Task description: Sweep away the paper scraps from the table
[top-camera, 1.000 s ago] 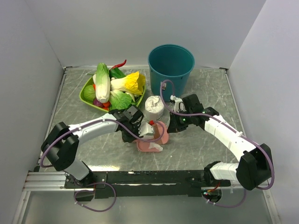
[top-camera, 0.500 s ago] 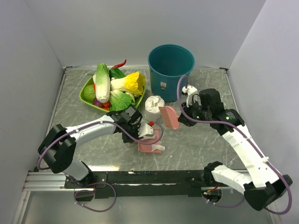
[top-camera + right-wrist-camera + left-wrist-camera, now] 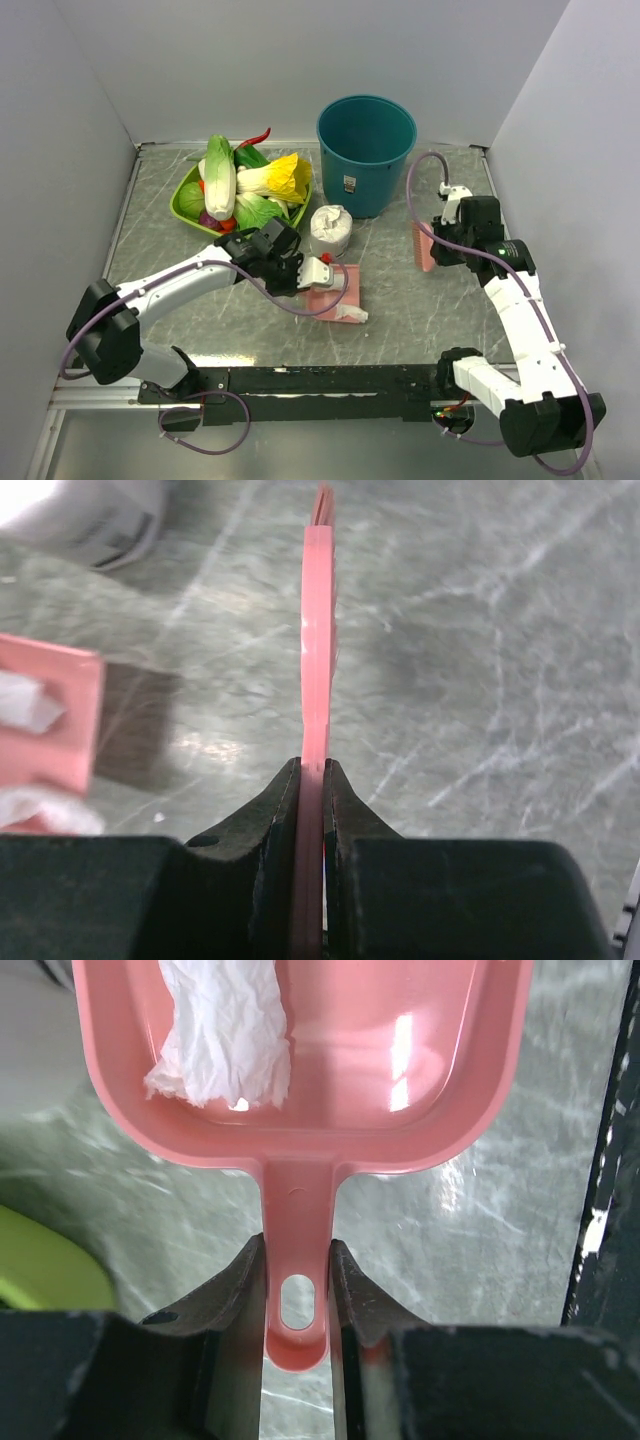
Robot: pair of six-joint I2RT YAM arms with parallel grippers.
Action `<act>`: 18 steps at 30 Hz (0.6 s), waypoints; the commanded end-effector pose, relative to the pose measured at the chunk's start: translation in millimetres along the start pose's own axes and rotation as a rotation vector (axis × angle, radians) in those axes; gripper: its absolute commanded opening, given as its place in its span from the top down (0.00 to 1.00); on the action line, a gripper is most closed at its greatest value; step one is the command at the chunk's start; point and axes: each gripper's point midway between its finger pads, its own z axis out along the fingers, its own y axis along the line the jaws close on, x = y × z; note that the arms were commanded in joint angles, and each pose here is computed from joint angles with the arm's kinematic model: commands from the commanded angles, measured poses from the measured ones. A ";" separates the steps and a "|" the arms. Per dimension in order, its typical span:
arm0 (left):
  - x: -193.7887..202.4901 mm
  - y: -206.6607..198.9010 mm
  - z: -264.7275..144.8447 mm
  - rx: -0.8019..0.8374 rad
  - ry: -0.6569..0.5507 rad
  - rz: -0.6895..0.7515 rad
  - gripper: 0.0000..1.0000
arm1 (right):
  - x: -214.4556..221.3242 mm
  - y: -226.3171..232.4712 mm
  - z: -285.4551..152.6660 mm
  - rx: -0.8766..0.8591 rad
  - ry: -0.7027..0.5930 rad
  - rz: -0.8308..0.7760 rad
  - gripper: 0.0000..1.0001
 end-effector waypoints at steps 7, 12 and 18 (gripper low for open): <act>-108.3 45.2 -64.6 -0.088 -0.266 0.077 0.99 | 20.3 -29.0 8.9 0.108 0.029 0.186 1.00; -134.1 69.0 -84.2 -0.138 -0.314 0.018 0.99 | 28.4 -43.9 10.8 0.144 0.041 0.304 1.00; -161.4 115.1 -114.2 -0.234 -0.378 -0.075 0.99 | 28.7 -40.4 11.5 0.110 0.030 0.366 1.00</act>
